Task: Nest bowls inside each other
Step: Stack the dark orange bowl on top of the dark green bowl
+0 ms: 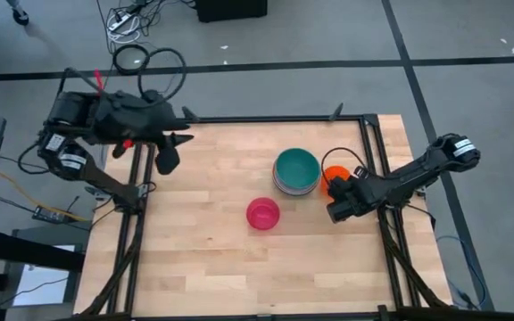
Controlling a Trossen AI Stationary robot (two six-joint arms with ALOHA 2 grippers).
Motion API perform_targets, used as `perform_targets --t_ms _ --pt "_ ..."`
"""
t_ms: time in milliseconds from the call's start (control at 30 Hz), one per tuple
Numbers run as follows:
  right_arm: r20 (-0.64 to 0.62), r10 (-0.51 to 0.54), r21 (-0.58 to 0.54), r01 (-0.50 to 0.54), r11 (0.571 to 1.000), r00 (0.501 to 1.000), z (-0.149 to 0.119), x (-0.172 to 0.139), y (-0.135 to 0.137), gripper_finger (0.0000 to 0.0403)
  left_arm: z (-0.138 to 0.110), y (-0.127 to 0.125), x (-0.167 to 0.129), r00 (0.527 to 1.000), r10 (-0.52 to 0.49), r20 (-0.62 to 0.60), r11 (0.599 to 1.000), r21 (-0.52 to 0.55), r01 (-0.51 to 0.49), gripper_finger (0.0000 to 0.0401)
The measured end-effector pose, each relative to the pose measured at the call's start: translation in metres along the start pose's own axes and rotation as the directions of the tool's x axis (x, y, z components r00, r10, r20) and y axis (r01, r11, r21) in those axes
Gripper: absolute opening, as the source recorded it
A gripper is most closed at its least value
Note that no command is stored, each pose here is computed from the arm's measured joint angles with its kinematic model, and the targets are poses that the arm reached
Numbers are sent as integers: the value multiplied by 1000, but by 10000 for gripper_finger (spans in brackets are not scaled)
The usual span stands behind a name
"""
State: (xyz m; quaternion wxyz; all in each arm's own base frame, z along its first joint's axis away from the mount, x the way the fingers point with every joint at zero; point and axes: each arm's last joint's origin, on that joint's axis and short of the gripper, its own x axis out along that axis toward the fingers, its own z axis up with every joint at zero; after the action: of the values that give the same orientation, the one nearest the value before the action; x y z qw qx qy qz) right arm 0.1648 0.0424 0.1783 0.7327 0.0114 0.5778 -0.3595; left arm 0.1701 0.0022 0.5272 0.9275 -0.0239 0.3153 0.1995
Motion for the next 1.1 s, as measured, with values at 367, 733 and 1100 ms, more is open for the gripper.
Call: perform_targets --t_ms 367,733,1100 --pt "31 -3 -86 6 996 1000 -18 37 1 169 -2 1 -2 1000 3 -14 1000 13 -2 131" --pt "-1 -4 -46 4 999 1000 -15 42 -3 18 -2 1 -2 1000 2 -14 999 39 -2 131" --pt "45 55 -13 -54 998 997 -7 25 1 10 -2 1 -1 1000 2 -14 999 33 -2 131"
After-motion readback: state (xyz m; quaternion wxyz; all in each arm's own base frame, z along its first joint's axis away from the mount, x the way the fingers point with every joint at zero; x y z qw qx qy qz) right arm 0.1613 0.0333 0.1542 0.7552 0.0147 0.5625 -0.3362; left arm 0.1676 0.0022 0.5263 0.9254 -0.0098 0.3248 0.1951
